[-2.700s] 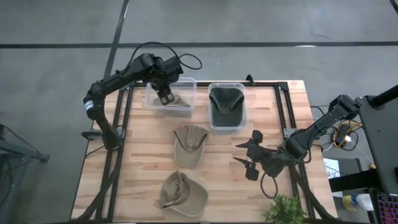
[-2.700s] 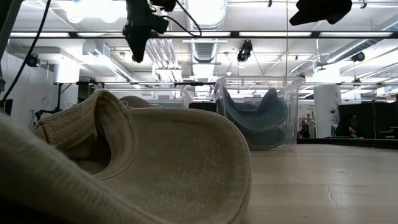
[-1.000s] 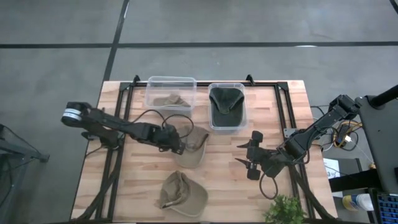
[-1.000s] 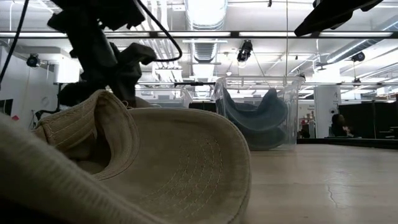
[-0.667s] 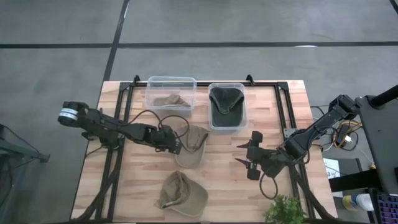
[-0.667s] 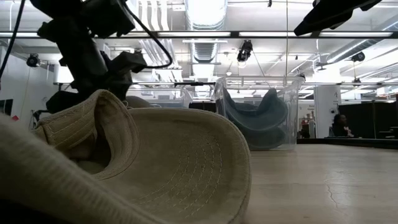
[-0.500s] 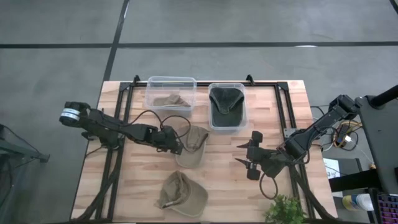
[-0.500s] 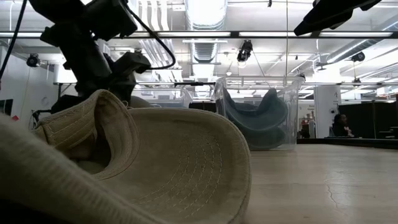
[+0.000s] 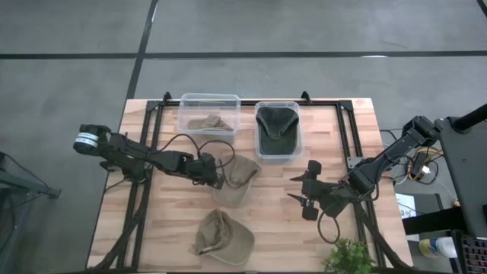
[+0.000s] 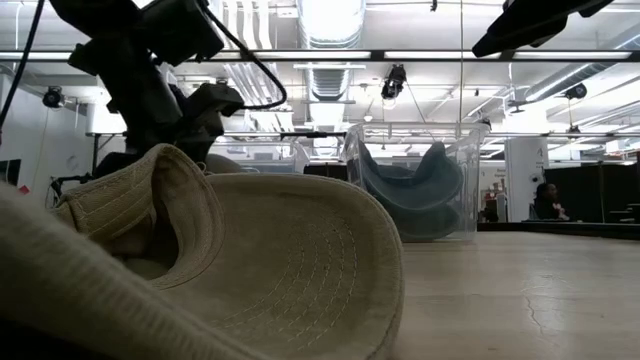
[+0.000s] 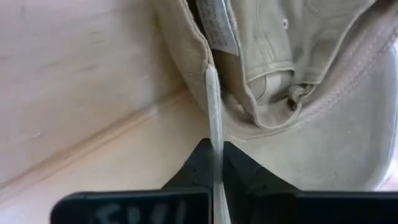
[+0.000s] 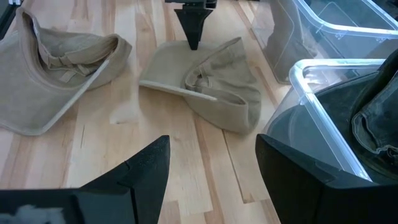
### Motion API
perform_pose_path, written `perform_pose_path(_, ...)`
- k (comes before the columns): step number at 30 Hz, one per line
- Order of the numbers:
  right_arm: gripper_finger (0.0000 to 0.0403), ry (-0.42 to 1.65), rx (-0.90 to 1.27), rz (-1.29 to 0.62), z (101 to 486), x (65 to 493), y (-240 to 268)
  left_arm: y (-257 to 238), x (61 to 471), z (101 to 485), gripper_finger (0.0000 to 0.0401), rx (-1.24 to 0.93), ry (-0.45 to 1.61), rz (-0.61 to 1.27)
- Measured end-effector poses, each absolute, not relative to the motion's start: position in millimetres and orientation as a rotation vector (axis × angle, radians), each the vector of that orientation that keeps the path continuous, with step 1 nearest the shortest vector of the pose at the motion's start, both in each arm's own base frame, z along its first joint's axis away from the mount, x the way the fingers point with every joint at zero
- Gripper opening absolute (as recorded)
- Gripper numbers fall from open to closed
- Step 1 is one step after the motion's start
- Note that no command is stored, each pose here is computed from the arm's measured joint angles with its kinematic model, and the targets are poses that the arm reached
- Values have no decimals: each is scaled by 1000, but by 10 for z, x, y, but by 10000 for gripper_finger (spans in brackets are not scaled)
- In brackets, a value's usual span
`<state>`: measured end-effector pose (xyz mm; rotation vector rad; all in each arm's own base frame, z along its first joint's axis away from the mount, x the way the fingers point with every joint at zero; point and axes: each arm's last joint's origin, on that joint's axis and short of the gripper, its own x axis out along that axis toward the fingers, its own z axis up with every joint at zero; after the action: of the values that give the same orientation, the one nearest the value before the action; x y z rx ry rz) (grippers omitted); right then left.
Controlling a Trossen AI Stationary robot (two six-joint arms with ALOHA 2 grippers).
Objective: Pick & Place hat
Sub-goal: Put the top light brown cap into the left transparent bin
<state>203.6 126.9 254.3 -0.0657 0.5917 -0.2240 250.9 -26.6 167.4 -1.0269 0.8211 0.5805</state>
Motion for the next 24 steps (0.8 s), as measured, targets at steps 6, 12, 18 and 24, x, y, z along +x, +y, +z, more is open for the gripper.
perform_pose_path(6, 233, 593, -67, -224, 2537, 2035, 1267, -262, 2512, 1897, 6, -947, 823, 555)
perform_pose_path(12, 233, 593, -68, -225, 2537, 2035, 1267, -232, 2449, 2295, 6, -786, 878, 614)
perform_pose_path(18, 233, 593, -68, -225, 2536, 2034, 1267, -206, 2392, 2724, 5, -631, 944, 656)
perform_pose_path(24, 233, 595, -70, -225, 2528, 2032, 1265, -206, 2393, 3162, 5, -482, 949, 549)
